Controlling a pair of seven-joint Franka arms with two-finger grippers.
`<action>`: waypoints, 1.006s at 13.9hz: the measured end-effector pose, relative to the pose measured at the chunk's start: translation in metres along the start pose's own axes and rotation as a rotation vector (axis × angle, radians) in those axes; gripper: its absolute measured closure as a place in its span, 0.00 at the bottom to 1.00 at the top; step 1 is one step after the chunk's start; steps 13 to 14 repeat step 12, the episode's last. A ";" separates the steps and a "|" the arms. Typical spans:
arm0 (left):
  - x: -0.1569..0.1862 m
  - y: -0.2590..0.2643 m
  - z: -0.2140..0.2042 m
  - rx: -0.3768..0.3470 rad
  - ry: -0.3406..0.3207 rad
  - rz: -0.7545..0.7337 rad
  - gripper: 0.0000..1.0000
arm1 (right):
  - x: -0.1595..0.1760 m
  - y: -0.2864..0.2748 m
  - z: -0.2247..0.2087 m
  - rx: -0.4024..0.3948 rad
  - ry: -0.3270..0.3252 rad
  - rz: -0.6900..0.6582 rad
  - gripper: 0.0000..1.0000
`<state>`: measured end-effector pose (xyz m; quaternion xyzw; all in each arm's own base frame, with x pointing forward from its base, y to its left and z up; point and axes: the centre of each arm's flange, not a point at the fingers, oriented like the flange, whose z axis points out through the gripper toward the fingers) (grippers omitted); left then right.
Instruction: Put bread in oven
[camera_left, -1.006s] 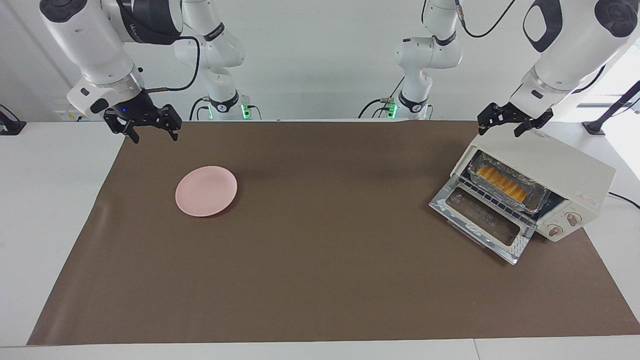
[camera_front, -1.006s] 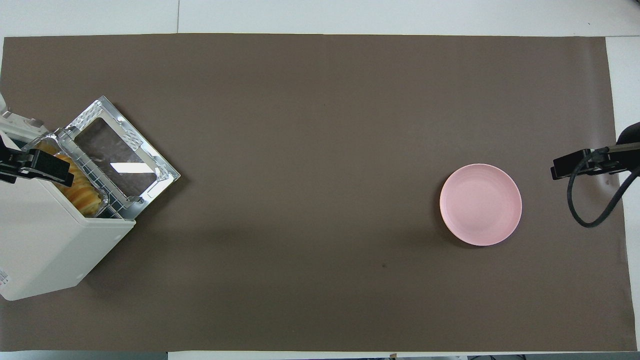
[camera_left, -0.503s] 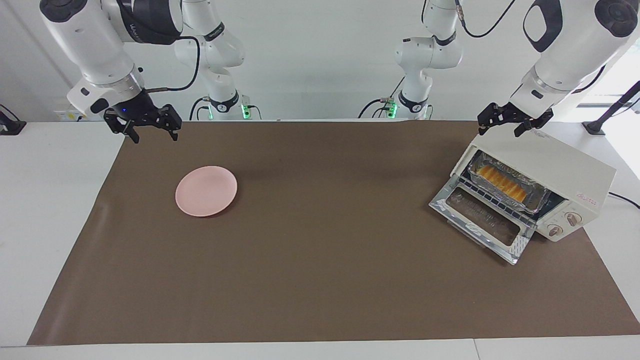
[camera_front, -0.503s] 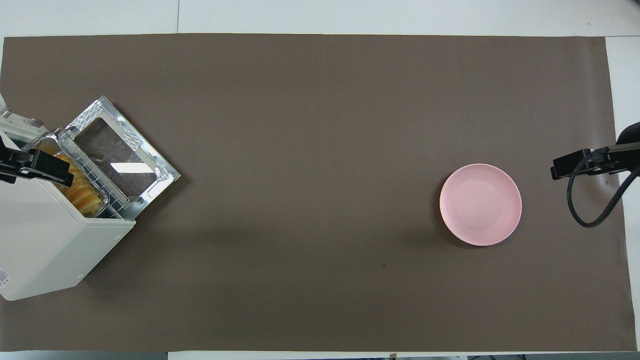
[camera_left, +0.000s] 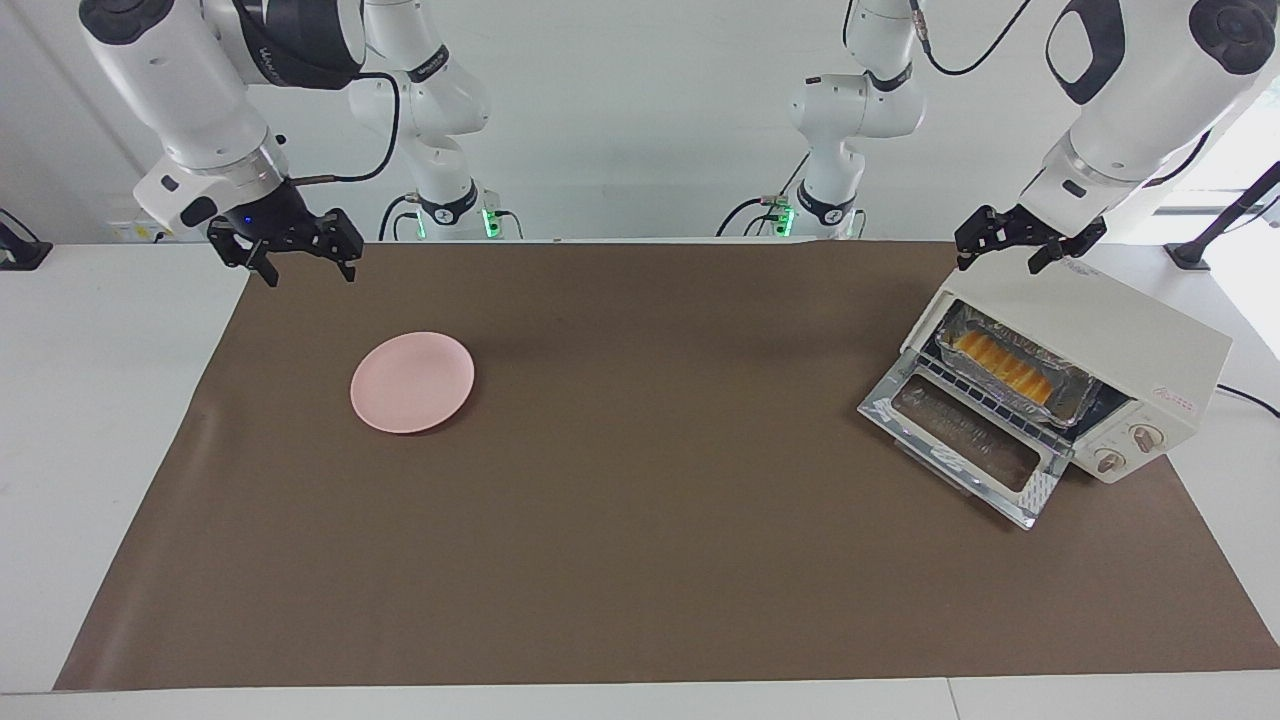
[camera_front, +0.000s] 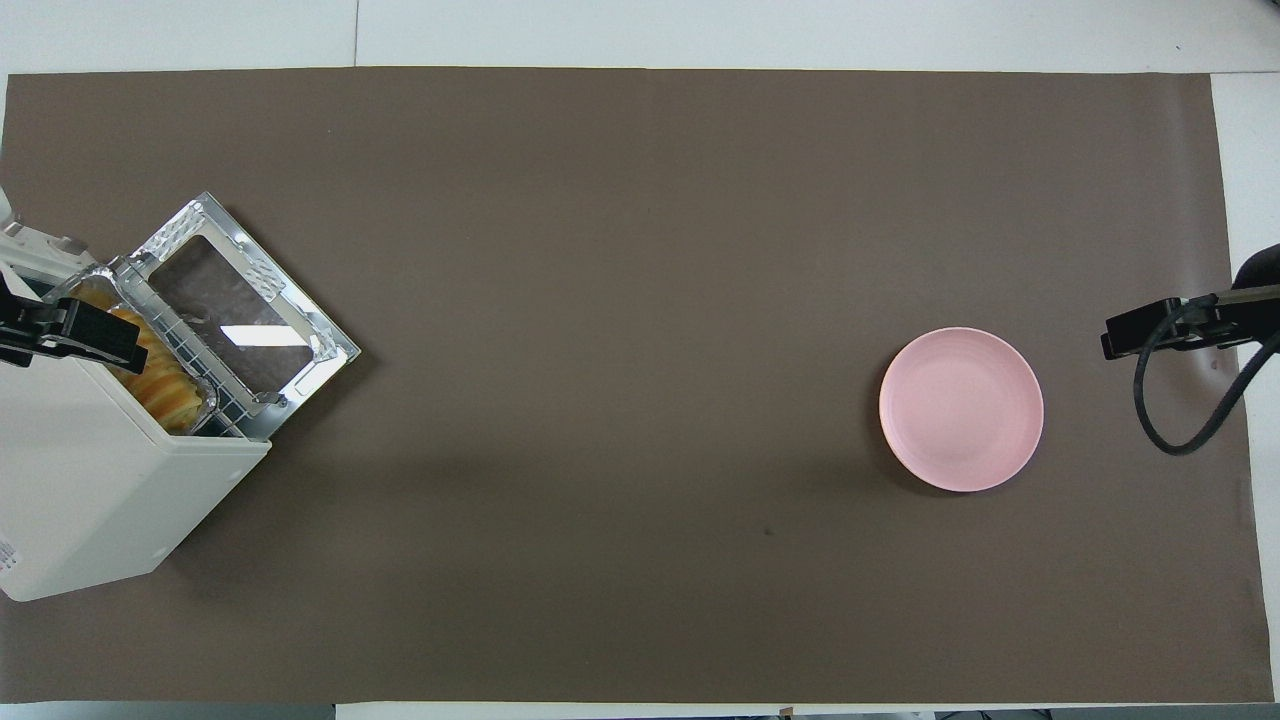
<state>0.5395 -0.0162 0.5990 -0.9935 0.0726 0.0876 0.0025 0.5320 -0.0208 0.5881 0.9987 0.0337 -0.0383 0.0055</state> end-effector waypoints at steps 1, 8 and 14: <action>0.000 0.000 0.000 0.000 0.000 0.000 0.00 | 0.000 0.000 0.000 0.000 0.000 0.000 0.00; 0.000 0.000 0.000 0.000 0.000 0.000 0.00 | -0.001 0.006 0.000 0.001 0.000 0.010 0.00; 0.000 0.000 0.000 0.000 0.000 0.000 0.00 | -0.001 0.007 0.000 0.001 0.001 0.014 0.00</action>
